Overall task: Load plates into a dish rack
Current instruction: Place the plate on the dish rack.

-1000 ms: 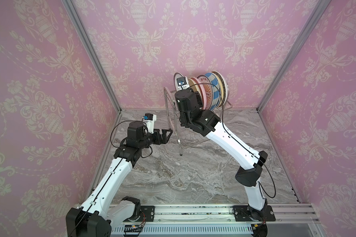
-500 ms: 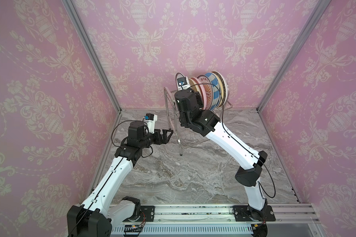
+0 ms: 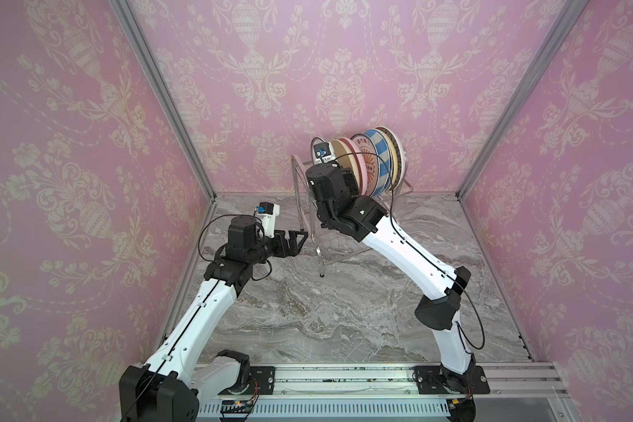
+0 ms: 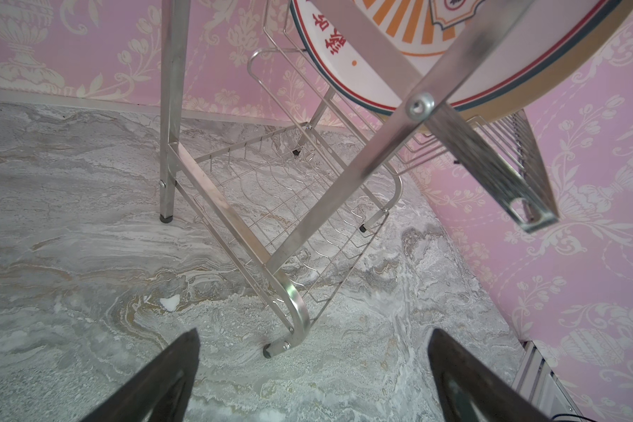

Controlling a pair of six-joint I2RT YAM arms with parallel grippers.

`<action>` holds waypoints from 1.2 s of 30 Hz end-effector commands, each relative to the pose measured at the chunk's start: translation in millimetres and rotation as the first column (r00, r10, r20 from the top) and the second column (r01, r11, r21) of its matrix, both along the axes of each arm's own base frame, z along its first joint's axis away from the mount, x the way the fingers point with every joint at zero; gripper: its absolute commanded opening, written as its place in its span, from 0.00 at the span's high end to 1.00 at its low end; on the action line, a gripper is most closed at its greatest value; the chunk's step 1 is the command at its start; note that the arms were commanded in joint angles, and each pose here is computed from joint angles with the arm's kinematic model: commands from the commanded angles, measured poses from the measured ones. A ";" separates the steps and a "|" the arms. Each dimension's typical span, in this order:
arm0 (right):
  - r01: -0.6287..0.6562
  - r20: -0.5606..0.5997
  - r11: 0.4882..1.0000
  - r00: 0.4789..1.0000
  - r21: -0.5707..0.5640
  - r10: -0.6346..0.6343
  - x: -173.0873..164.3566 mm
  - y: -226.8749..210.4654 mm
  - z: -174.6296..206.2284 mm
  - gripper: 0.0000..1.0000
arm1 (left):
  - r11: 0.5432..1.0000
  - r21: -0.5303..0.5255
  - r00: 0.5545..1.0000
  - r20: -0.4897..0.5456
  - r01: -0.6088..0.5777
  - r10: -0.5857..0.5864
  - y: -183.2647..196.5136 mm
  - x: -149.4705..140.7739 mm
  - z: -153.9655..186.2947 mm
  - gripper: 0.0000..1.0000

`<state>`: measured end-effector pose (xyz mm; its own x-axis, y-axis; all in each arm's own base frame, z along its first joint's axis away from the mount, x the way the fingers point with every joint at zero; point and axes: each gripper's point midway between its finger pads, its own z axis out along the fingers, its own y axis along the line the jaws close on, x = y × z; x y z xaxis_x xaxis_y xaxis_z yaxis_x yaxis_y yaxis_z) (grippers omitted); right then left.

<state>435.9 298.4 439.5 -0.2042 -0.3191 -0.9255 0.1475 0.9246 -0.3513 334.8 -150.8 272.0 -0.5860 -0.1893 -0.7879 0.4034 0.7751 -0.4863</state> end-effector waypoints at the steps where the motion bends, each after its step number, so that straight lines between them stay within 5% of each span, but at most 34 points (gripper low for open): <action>1: 0.020 0.029 0.998 0.999 0.053 -0.022 2.2 -3.0 7.5 1.00 | 1.000 0.009 1.000 0.008 0.009 -0.009 2.4 -2.0 -1.8 0.01; 36: -0.018 -0.031 0.999 0.999 -0.030 0.017 6.3 12.0 -14.5 1.00 | 1.000 -0.011 0.999 0.025 0.023 -0.023 -0.3 0.6 4.2 0.01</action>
<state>439.5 302.7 439.2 -0.2037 -0.3477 -0.9152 0.1452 0.9137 -0.3795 336.4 -149.9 274.1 -0.5765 -0.1937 -0.7938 0.4094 0.7723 -0.4858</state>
